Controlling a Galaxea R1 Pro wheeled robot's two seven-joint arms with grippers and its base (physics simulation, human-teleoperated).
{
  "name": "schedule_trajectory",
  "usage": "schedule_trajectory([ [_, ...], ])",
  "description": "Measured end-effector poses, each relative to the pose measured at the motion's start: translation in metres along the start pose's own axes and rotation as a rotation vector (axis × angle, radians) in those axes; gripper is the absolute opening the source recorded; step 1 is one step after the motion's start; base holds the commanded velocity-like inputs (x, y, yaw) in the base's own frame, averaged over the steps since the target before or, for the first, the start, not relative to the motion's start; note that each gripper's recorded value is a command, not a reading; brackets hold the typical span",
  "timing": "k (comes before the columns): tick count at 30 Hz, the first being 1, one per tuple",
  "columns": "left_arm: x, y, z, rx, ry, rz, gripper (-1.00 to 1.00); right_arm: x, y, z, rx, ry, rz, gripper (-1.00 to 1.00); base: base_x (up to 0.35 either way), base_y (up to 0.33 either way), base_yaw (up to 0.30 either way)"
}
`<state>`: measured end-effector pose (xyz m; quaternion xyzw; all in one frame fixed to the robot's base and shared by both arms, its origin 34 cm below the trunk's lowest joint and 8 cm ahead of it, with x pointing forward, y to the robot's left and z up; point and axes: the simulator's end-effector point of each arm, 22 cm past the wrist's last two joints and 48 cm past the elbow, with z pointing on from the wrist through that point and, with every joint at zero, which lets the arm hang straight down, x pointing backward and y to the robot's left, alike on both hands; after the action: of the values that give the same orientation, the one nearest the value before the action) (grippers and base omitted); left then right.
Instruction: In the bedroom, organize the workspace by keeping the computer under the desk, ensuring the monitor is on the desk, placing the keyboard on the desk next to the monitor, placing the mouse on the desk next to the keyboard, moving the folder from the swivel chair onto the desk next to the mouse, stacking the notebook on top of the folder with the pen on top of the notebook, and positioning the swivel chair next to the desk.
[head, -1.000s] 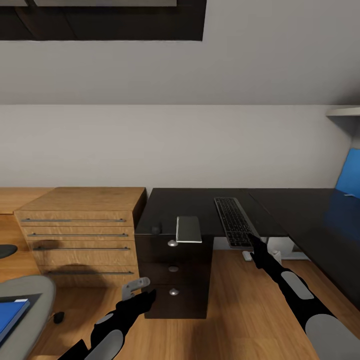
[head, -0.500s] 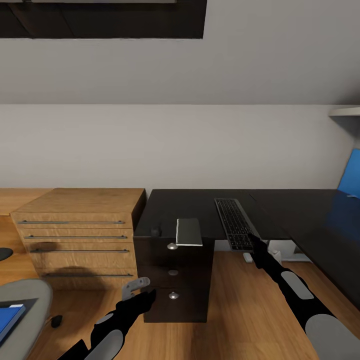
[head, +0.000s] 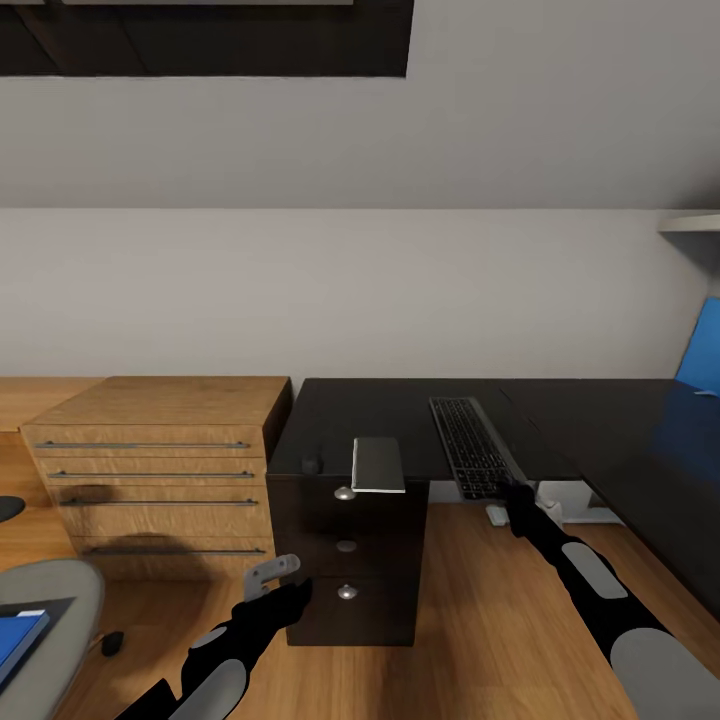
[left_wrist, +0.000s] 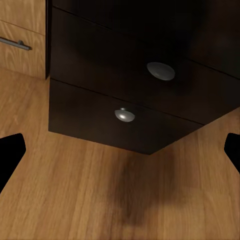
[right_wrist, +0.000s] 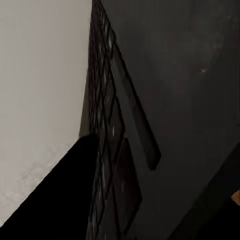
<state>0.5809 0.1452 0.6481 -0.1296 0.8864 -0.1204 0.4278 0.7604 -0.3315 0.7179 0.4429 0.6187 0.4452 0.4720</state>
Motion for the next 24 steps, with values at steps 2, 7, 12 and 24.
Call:
schedule_trajectory([
  [2, 0.000, 0.000, 0.000, 0.000, 0.000, 0.000, 1.00, 0.000, 0.001, 0.000, -0.003, -0.001, 0.003, -1.00, 0.000, 0.000, 0.000],
  [7, 0.000, 0.000, 0.000, -0.001, 0.000, 0.000, 1.00, 0.000, 0.000, 0.000, 0.001, 0.000, 0.001, -1.00, 0.000, 0.000, 0.000],
  [12, 0.000, 0.000, 0.000, -0.001, 0.001, -0.001, 1.00, 0.000, -0.001, 0.000, 0.004, -0.001, -0.001, -1.00, 0.000, 0.000, 0.000],
  [24, -0.018, -0.011, -0.012, 0.003, 0.003, 0.000, 1.00, -0.006, 0.024, 0.000, 0.005, -0.003, 0.000, -1.00, 0.000, 0.000, 0.000],
])
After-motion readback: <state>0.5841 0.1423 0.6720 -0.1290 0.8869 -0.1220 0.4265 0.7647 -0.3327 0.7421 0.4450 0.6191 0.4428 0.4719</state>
